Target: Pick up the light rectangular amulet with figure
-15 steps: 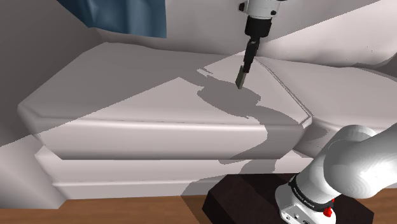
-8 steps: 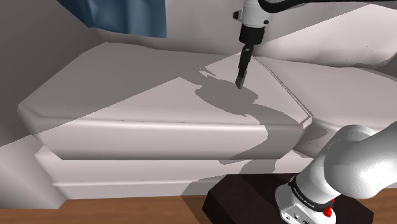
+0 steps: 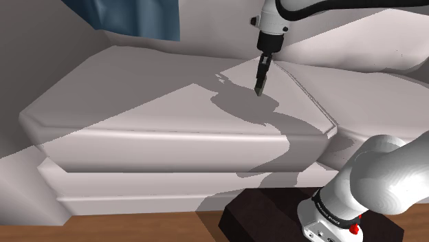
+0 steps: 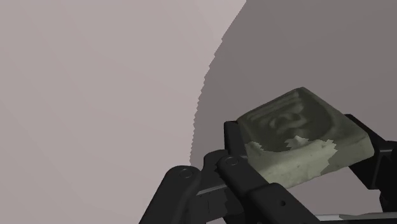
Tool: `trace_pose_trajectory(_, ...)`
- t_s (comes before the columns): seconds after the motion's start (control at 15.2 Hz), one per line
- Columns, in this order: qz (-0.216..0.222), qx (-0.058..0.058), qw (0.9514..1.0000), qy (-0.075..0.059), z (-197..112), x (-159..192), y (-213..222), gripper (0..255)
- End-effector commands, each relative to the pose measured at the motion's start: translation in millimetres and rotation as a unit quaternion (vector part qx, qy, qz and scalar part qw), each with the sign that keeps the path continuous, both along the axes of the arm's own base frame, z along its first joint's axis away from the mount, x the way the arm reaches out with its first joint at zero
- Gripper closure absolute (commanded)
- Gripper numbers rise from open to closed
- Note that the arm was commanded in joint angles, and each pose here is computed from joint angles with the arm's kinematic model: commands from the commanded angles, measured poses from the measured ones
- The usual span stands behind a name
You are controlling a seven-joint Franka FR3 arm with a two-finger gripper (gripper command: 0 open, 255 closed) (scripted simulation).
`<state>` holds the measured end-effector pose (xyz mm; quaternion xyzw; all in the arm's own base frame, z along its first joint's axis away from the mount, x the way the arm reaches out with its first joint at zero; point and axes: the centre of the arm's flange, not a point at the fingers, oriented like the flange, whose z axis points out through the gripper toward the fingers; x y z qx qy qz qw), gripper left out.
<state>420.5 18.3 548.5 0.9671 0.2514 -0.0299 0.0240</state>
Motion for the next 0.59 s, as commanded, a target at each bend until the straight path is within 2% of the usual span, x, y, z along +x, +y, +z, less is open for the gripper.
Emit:
trace_pose_trajectory(0.0, 0.0, 0.0, 1.0, 0.001, -1, 0, 0, 255)
trace_pose_trajectory(0.26, 0.0, 0.0, 1.0, 0.001, -1, 0, 0, 255)
trace_pose_trajectory(0.53, 0.0, 0.0, 1.0, 0.001, 20, 0, 0, 255)
